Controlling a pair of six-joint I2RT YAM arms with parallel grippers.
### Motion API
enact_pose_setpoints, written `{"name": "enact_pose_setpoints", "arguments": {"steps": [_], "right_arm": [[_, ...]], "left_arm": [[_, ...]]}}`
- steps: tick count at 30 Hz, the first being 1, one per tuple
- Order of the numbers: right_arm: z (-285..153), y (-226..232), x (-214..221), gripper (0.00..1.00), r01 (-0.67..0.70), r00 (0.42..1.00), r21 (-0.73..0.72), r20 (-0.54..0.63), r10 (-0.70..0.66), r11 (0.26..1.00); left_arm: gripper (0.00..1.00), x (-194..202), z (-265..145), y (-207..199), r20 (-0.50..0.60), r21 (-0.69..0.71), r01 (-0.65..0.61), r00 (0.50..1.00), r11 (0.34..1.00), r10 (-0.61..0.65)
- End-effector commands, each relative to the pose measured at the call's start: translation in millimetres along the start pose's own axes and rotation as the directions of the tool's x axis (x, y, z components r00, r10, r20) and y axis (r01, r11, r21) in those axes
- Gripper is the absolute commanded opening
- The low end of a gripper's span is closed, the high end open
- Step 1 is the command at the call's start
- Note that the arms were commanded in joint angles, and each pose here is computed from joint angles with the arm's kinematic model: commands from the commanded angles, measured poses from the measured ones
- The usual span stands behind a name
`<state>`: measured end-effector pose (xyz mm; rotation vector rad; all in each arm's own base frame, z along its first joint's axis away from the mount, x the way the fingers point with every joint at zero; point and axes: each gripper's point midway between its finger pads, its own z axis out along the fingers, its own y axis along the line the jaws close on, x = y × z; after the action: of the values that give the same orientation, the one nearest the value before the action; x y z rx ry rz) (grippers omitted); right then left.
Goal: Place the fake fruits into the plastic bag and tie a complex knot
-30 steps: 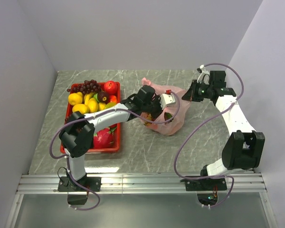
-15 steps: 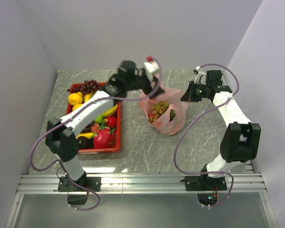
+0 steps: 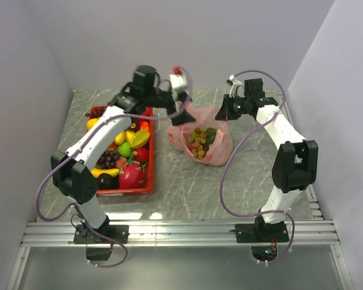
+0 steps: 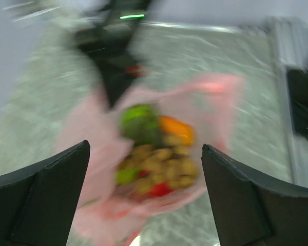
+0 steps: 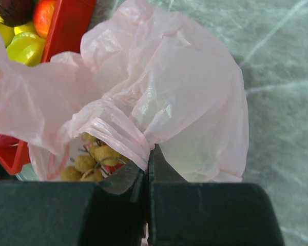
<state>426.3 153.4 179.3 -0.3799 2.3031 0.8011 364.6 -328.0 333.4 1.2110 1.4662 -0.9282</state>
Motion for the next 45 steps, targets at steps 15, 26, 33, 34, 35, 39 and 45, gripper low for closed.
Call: {"name": "enact_pose_setpoints", "arguments": {"steps": [15,26,33,34,35,39,45], "right_arm": [[-33.4,4.2,-54.3,0.74,0.077,0.990,0.052,0.114,-0.083,0.996],[-102.3,-25.0,-51.0,0.85,0.059,0.977,0.176,0.192,-0.093,0.983],[-147.3,-3.6,-20.0,0.86,0.219,0.933,0.136,0.260,-0.248,0.966],[-150.4,2.0,-16.4,0.87,0.246,0.923,0.128,0.272,-0.272,0.961],[-162.1,15.0,-18.4,0.87,0.313,0.887,0.143,0.309,-0.343,0.939],[-159.5,40.7,18.0,0.89,0.424,0.828,0.082,0.370,-0.422,0.902],[-146.2,77.5,34.0,0.92,0.555,0.685,0.111,0.501,-0.529,0.824]], "left_arm": [[0.98,-11.3,86.9,-91.0,0.075,0.288,-0.227,0.974,0.930,0.214],[0.94,-11.7,107.3,-94.7,0.127,0.349,-0.205,0.977,0.914,0.170],[0.82,-6.8,115.7,-102.1,0.135,0.410,-0.200,0.978,0.890,0.157],[0.78,-9.9,115.4,-101.5,0.144,0.414,-0.213,0.975,0.885,0.168],[0.74,-4.5,115.7,-102.9,0.125,0.428,-0.196,0.980,0.882,0.157],[0.43,-14.3,112.5,-107.0,0.156,0.438,-0.206,0.976,0.875,0.151],[0.05,-23.6,113.4,-103.5,0.143,0.419,-0.159,0.984,0.894,0.107]]}}
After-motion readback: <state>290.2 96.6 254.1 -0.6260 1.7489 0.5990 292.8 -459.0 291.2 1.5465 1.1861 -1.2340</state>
